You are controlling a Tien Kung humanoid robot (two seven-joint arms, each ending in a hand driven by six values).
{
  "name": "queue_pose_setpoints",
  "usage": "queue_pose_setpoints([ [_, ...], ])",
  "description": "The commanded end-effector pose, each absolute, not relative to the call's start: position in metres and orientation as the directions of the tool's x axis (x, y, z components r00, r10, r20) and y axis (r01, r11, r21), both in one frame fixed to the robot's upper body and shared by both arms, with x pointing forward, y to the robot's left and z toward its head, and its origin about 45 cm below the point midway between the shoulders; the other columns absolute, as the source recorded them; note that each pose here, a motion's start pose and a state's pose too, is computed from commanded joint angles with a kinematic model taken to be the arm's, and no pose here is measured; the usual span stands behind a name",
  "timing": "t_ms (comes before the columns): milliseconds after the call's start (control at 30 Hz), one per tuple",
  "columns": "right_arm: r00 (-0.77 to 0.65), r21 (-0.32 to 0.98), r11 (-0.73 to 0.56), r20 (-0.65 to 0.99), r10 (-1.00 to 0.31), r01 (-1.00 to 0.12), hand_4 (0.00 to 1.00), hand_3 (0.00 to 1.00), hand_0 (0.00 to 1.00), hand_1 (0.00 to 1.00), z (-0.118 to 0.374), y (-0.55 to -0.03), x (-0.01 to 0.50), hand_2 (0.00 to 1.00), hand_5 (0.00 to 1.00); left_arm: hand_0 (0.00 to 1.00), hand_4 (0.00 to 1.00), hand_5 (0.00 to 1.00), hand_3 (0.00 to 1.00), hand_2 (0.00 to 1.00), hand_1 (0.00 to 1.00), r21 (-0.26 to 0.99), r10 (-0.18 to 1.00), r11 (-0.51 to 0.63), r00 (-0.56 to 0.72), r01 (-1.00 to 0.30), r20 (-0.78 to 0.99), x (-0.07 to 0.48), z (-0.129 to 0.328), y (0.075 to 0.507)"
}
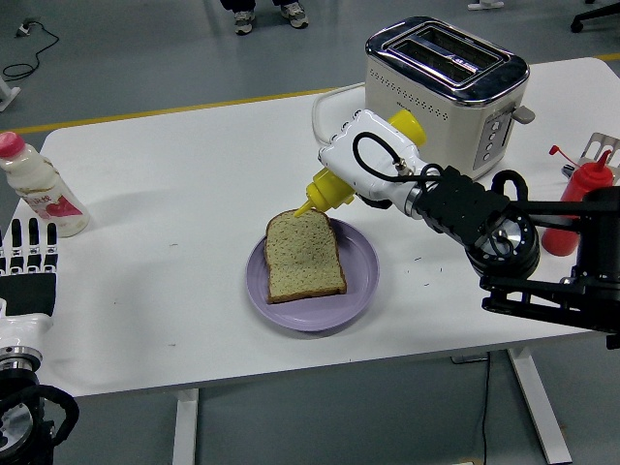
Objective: Pick up the cup,pour liquid into bread,place the cup on the desk
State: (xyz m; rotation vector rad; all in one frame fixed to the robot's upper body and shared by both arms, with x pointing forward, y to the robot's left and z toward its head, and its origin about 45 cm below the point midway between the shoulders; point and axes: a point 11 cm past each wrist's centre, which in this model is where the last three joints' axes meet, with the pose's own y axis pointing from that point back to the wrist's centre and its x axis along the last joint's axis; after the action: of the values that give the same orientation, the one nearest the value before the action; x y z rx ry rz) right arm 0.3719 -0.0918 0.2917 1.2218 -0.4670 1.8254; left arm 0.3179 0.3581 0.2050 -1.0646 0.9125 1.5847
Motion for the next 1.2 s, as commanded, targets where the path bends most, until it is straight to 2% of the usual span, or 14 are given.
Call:
queue_pose_setpoints([
  [200,-0.116,0.194,-0.556,0.873,0.473,-0.808,0.417,0.366,0.176,0.19,0.272,-0.09,0.369,0.305,0.25,0.863,0.719,0.998,0.856,0.934,0.873,0.06,0.311,-0.239,-0.134,-0.969,-0.941,0.318,0.205,0.359],
  [633,-0.151,0.087,-0.529,0.908,0.391,-0.844,0.41,0.366,0.177,0.19,0.311,-0.099,0.382,0.303,0.255,0.863,0.718,0.998,0.856,0.934,0.873,0.056,0.311,-0.241,-0.132,-0.969,-0.941,0.318,0.207,0.36],
  [933,-0.126,0.176,-0.557,0.878,0.462,-0.812,0.411,0.365,0.178,0.193,0.272,-0.09,0.367,0.304,0.253,0.862,0.719,0.998,0.856,0.934,0.873,0.051,0.311,-0.241,-0.127,-0.969,-0.942,0.319,0.208,0.36],
  [1200,-0.159,0.081,-0.561,0.917,0.366,-0.824,0.414,0.365,0.178,0.194,0.295,-0.093,0.373,0.304,0.256,0.862,0.718,0.998,0.856,0.934,0.873,0.053,0.311,-0.244,-0.13,-0.968,-0.942,0.319,0.208,0.361],
])
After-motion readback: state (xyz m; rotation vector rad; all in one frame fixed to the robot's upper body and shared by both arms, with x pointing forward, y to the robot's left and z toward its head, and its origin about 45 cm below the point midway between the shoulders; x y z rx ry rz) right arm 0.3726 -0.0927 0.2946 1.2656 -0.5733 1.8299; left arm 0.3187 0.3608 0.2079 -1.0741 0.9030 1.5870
